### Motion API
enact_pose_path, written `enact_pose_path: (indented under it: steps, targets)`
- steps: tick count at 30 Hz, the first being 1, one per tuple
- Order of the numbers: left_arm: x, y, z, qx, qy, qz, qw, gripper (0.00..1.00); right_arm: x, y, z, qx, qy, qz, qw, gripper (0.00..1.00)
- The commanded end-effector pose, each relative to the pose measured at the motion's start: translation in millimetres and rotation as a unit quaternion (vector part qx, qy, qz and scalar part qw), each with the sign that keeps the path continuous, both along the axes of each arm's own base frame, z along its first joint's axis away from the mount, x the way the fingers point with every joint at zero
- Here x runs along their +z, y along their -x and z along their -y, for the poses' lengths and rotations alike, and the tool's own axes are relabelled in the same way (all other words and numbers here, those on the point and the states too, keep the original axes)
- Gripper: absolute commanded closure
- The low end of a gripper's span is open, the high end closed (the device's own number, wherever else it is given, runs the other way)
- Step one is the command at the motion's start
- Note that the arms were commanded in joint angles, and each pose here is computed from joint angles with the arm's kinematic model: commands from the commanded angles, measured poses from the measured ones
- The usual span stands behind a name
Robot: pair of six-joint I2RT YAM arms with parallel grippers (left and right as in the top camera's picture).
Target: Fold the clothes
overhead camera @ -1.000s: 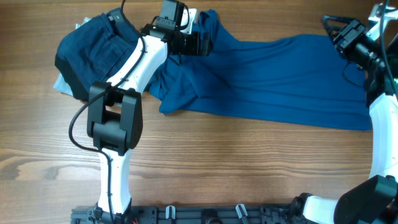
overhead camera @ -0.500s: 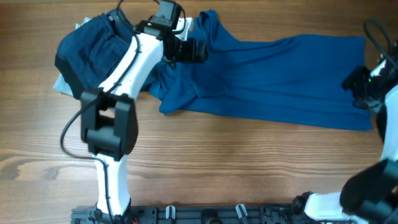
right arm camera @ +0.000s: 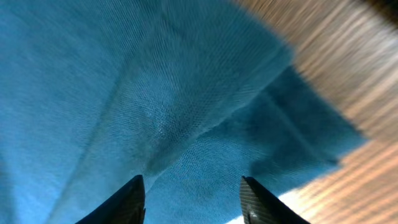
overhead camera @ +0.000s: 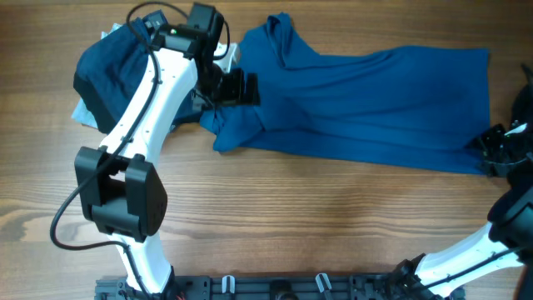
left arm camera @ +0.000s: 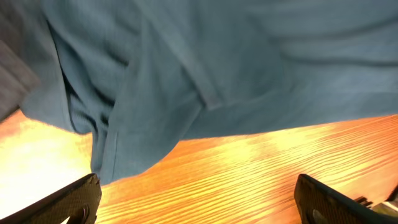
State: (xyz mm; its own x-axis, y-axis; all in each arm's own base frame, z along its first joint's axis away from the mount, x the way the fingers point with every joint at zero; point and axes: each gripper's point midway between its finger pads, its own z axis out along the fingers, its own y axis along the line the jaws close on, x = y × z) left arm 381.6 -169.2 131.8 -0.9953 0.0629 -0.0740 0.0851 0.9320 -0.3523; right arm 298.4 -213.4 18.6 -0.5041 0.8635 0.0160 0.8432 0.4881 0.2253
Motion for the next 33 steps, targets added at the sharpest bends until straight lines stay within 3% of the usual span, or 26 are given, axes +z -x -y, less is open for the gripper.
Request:
enact_pose_path:
  steps: [1, 6, 11, 13, 15, 17, 23, 28, 33]
  targets:
    - [-30.2, 19.0, -9.4, 0.005, -0.019, -0.049, 0.999, 0.0, -19.1, 11.7, -1.8, -0.019, -0.003, -0.042, 0.999, 0.71]
    - [-59.8, 34.4, -14.2, 0.012, -0.028, -0.077, 0.997, 0.02, -25.5, 24.3, 7.2, -0.027, 0.025, -0.077, 0.996, 0.92]
    - [-91.9, 38.9, -18.1, 0.022, -0.034, -0.073, 0.996, 0.14, -34.1, 30.8, 1.5, -0.032, 0.019, -0.083, 0.996, 0.95]
    - [-103.5, 39.1, -21.6, 0.033, -0.042, -0.069, 0.996, 0.27, -34.6, 31.5, 0.7, -0.031, 0.018, -0.084, 0.996, 0.96]
    - [-114.7, 33.7, -23.1, 0.034, -0.045, -0.048, 0.997, 0.5, -34.6, 31.4, 0.8, -0.032, 0.018, -0.084, 0.996, 0.96]
    - [-120.4, 28.3, -22.7, 0.037, -0.043, -0.032, 0.998, 0.64, -34.6, 31.5, 0.7, -0.031, 0.017, -0.084, 0.996, 0.96]
    - [-126.7, 1.7, -48.0, 0.053, -0.12, 0.035, 0.991, 0.86, -34.6, 31.4, 0.9, -0.031, 0.018, -0.084, 0.996, 0.96]
    - [-116.6, -8.6, -45.1, 0.056, -0.112, 0.058, 0.99, 0.95, -34.6, 31.4, 0.9, -0.031, 0.018, -0.084, 0.996, 0.95]
    - [-69.8, -23.8, -35.9, 0.058, -0.08, 0.111, 0.989, 0.95, -34.6, 30.6, 1.5, -0.031, 0.019, -0.082, 0.996, 0.95]
